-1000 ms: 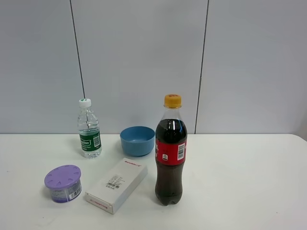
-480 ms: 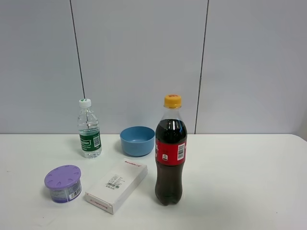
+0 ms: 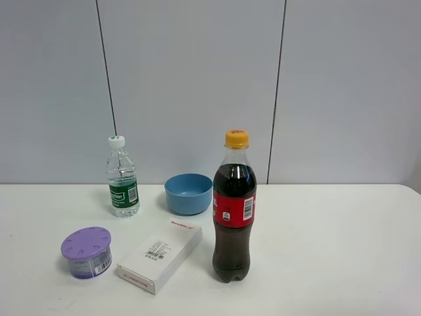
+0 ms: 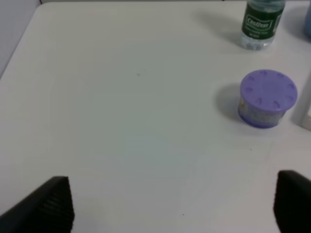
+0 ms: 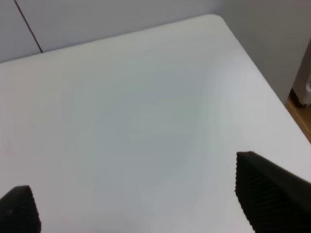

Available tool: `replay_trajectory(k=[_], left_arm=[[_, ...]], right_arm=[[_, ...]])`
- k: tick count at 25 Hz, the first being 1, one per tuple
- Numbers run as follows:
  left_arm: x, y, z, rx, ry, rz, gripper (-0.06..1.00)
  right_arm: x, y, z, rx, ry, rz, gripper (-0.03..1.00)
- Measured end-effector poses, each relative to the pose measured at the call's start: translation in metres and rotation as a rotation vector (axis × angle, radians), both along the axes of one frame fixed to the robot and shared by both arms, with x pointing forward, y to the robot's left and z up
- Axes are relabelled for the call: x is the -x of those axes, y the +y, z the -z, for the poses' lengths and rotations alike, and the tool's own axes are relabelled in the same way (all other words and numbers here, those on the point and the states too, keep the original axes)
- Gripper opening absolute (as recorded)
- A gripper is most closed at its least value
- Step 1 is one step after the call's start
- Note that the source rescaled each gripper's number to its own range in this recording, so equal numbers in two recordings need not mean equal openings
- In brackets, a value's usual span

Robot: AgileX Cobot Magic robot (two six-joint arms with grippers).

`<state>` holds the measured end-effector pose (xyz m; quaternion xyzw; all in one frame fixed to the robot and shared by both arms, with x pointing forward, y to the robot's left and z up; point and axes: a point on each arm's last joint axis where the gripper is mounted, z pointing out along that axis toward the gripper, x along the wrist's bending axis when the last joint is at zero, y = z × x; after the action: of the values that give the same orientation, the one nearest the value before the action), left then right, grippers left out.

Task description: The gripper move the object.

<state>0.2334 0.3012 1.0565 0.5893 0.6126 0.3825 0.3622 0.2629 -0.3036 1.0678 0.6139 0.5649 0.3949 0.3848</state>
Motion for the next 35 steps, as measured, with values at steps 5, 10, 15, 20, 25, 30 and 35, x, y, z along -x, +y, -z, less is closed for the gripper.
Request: replay_trajectory(k=[5, 10, 15, 20, 25, 30, 35], left_arm=[[0.0, 0.0, 0.0, 0.0, 0.0, 0.0, 1.0], [0.0, 0.0, 0.0, 0.0, 0.0, 0.0, 1.0], [0.0, 0.0, 0.0, 0.0, 0.0, 0.0, 1.0], [0.0, 0.0, 0.0, 0.0, 0.0, 0.0, 1.0], [0.0, 0.0, 0.0, 0.0, 0.0, 0.0, 1.0], [0.0, 0.0, 0.0, 0.0, 0.0, 0.0, 1.0], [0.0, 0.0, 0.0, 0.0, 0.0, 0.0, 1.0]], right_arm=[[0.011, 0.0, 0.002, -0.012, -0.062, 0.006, 0.34], [0.012, 0.0, 0.002, -0.029, -0.063, 0.014, 0.34], [0.012, 0.0, 0.002, -0.047, -0.062, 0.018, 0.34], [0.015, -0.001, 0.009, -0.043, 0.12, 0.034, 0.34], [0.012, 0.0, 0.016, -0.049, 0.184, 0.032, 0.34], [0.024, 0.0, 0.018, -0.062, 0.104, 0.022, 0.34], [0.028, -0.001, 0.018, -0.063, 0.075, 0.05, 0.34]])
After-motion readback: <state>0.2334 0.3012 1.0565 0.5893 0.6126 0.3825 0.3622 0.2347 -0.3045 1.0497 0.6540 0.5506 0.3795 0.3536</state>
